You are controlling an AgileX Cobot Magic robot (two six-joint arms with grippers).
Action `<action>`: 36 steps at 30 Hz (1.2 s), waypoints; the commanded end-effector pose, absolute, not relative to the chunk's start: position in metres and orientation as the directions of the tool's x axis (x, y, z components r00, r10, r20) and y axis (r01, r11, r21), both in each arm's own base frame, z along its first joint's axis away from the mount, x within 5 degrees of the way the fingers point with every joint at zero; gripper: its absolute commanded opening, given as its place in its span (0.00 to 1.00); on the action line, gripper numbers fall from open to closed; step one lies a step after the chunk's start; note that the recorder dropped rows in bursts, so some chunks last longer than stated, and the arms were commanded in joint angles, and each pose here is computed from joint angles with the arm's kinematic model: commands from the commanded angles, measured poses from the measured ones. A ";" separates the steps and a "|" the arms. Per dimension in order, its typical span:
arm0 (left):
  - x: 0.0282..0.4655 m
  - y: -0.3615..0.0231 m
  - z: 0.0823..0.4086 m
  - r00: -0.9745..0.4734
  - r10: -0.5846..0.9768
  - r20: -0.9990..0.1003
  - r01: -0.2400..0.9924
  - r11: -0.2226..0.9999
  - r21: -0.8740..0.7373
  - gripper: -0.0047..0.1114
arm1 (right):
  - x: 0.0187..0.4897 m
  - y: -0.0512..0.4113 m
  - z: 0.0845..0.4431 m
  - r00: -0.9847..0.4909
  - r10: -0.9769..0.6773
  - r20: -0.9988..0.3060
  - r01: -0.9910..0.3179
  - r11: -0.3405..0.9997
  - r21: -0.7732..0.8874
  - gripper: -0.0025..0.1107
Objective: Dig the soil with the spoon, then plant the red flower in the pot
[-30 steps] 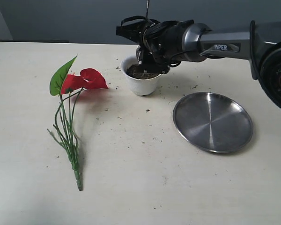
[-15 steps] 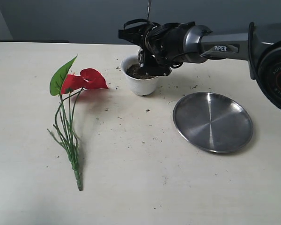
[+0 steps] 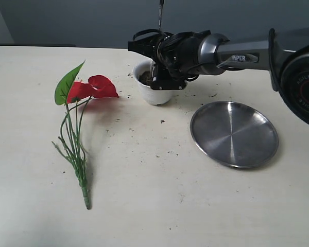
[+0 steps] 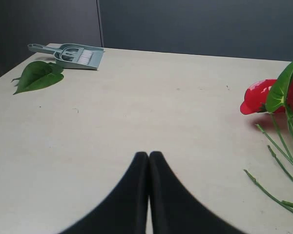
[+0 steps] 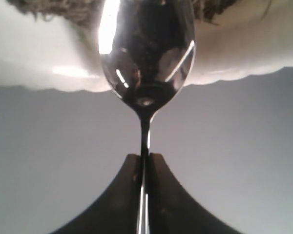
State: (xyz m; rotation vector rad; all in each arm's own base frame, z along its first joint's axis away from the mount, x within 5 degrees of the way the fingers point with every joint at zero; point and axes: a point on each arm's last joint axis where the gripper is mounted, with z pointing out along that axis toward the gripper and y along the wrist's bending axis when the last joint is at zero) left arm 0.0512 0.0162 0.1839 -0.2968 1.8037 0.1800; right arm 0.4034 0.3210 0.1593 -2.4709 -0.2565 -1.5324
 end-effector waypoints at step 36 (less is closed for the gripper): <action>0.051 0.016 0.183 -0.223 -0.111 -0.968 -0.287 0.957 -0.044 0.04 | 0.384 0.311 0.175 0.411 0.104 0.906 0.268 -0.963 -0.012 0.02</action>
